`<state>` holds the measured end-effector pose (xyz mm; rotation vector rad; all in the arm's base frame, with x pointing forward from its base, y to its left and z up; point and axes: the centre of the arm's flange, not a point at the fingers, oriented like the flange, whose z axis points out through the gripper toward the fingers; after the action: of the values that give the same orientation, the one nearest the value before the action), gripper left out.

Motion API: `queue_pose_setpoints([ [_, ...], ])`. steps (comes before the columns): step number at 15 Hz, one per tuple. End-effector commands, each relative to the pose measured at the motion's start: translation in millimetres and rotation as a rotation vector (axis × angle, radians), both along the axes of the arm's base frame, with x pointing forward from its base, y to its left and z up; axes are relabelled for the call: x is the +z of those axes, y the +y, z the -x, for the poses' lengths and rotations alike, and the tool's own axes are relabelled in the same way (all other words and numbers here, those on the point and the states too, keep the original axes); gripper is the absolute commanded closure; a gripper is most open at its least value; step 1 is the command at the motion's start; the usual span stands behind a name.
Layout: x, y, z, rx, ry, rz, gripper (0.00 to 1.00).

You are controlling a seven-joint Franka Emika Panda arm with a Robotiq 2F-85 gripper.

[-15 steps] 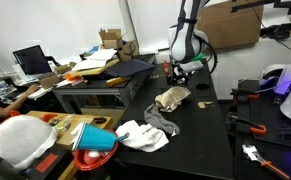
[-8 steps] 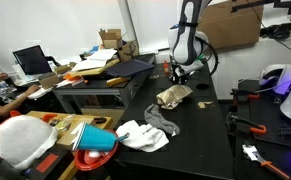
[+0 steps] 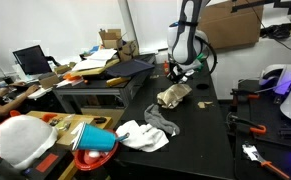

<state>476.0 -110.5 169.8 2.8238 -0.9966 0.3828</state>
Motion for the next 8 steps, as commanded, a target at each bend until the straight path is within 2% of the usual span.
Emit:
queue_pose_setpoints([
  [1, 40, 8, 15, 0.013, -0.049, -0.001, 0.99],
  [3, 62, 8, 20, 0.028, -0.054, 0.008, 0.99],
  [8, 124, 4, 27, 0.109, -0.082, 0.148, 0.99],
])
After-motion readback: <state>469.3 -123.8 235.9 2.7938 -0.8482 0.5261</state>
